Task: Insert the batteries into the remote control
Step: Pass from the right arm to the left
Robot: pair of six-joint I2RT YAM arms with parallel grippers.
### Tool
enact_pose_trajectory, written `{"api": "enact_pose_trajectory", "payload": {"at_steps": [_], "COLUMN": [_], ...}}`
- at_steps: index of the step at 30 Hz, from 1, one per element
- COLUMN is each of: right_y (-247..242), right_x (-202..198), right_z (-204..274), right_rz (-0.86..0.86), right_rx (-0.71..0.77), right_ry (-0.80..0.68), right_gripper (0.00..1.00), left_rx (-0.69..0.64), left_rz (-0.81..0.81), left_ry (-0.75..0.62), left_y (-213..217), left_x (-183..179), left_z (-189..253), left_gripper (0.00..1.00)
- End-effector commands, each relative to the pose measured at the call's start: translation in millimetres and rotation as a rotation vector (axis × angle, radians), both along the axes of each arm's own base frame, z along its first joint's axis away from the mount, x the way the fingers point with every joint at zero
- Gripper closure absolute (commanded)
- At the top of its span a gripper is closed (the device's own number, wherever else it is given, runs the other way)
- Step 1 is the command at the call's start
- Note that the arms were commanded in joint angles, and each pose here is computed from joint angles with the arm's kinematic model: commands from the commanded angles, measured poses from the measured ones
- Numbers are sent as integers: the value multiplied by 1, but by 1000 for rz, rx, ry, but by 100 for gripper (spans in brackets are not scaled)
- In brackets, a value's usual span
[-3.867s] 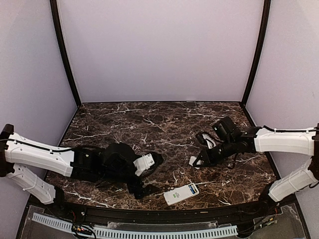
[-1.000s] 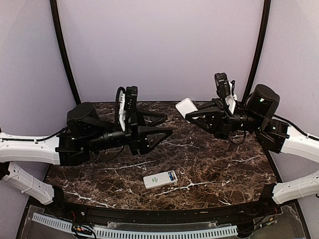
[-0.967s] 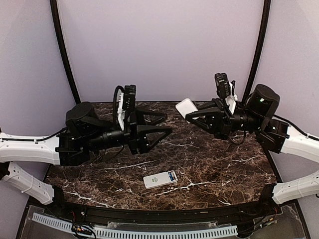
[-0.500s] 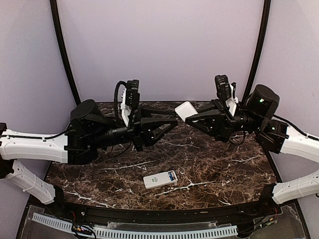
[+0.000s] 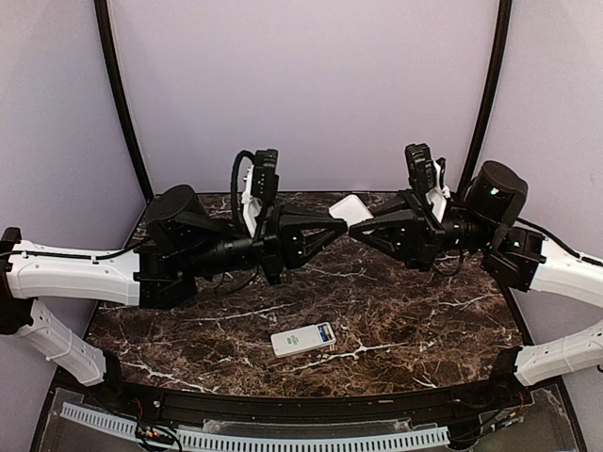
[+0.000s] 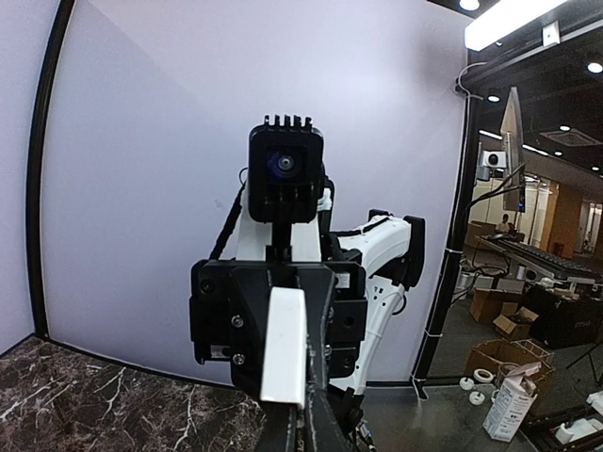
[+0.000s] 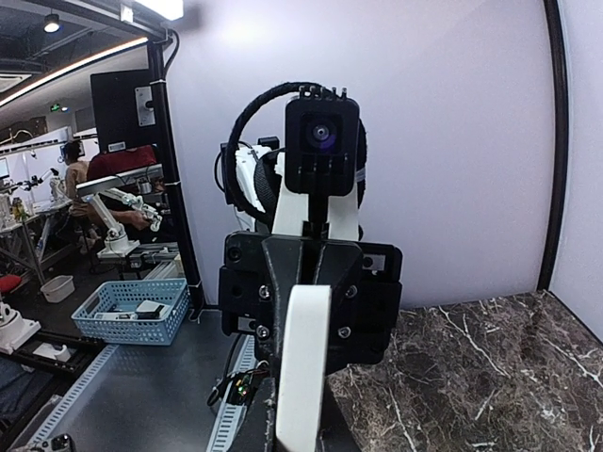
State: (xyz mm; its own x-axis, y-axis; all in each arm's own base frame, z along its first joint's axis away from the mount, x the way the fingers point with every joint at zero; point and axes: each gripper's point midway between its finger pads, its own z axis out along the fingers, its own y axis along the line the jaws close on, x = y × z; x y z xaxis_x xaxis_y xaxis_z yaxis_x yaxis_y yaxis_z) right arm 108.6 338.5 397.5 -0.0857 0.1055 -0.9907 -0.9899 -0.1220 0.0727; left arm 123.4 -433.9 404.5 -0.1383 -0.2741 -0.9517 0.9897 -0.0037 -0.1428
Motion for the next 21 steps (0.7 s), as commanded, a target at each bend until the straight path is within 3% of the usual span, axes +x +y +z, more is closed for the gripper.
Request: {"api": "enact_pose_trajectory", "payload": {"at_steps": [1, 5, 9, 15, 18, 21], "right_y": [1, 2, 1, 2, 3, 3], "right_x": [-3, -3, -3, -3, -3, -3], "right_z": [4, 1, 1, 0, -2, -3], "right_rz": [2, 3, -1, 0, 2, 4], "right_rx": [9, 1, -3, -13, -21, -30], "right_ry": [-21, -19, -21, -19, -15, -14], "right_gripper": [100, 100, 100, 100, 100, 100], "left_rx": [-44, -55, -63, -65, -72, -78], "left_rz": [-36, -58, -53, -68, -66, -67], "left_ry": [-17, -23, -26, -36, -40, -52], "left_y": [0, 0, 2, 3, 4, 5], "left_x": [-6, -9, -9, -12, -13, -14], "left_z": [15, 17, 18, 18, 19, 20], "left_gripper": [96, 87, 93, 91, 99, 100]}}
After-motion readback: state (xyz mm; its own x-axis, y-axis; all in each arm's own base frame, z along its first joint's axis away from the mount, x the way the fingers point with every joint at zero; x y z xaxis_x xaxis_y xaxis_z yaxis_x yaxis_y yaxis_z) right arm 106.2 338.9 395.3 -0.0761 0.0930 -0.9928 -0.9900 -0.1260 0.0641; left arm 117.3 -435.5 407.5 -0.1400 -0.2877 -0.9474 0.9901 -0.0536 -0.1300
